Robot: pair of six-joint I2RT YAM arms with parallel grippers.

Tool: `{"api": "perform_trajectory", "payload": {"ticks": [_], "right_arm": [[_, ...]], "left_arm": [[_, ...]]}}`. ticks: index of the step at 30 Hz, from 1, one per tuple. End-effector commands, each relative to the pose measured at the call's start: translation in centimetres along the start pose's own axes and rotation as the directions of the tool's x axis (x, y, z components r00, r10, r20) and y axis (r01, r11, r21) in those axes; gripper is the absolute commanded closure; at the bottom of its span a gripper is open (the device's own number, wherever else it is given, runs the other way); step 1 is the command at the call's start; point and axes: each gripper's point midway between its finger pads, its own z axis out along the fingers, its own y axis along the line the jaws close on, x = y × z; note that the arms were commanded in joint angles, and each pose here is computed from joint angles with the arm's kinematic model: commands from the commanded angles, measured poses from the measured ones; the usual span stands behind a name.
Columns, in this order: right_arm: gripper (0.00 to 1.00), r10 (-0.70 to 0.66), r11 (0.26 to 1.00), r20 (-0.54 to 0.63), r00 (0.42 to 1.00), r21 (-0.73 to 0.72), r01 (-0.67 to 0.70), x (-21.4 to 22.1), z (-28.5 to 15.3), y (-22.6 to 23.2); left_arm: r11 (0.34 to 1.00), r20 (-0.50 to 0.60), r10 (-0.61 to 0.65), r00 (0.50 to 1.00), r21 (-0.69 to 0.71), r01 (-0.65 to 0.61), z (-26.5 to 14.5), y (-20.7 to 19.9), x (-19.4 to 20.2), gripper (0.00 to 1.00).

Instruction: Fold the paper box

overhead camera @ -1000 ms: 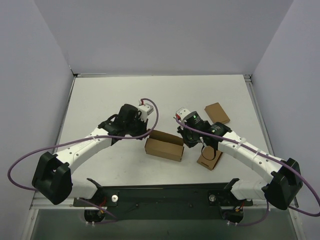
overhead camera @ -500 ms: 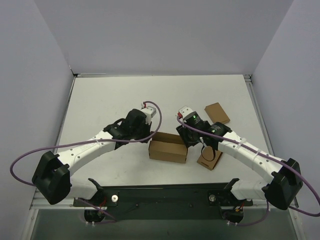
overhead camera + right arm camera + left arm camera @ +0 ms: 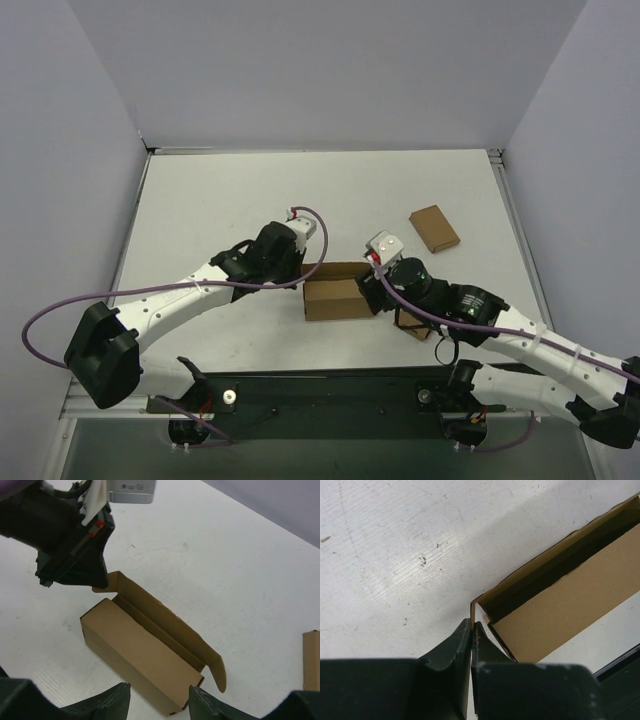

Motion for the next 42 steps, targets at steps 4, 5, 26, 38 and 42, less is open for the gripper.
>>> {"api": "perform_trajectory", "payload": {"ticks": [4,5,26,38,42], "right_arm": [[0.46,-0.183,0.979,-0.032,0.983,-0.097,0.179,1.4,3.7,4.2],[0.43,-0.208,0.973,-0.04,0.977,-0.115,0.202,1.7,4.1,4.5],[0.46,-0.344,0.926,-0.128,0.93,-0.207,0.315,5.2,7.7,7.0],[0.46,-0.303,0.945,-0.171,0.937,-0.183,0.272,7.1,9.1,6.0],[0.46,-0.269,0.961,-0.198,0.943,-0.116,0.25,7.7,9.7,4.6]], "left_arm": [[0.999,0.048,0.036,0.998,0.02,-0.037,-1.0,-0.8,-2.0,0.95],[0.999,0.047,0.041,0.998,0.024,-0.042,-1.0,-0.9,-2.0,0.95],[0.995,0.057,0.074,0.996,0.055,-0.077,-1.3,-1.7,-2.5,0.98],[0.99,0.071,0.088,0.994,0.101,-0.095,-1.4,-2.7,-2.7,0.98],[0.989,0.079,0.088,0.993,0.115,-0.097,-1.6,-3.1,-2.7,0.98]]}}
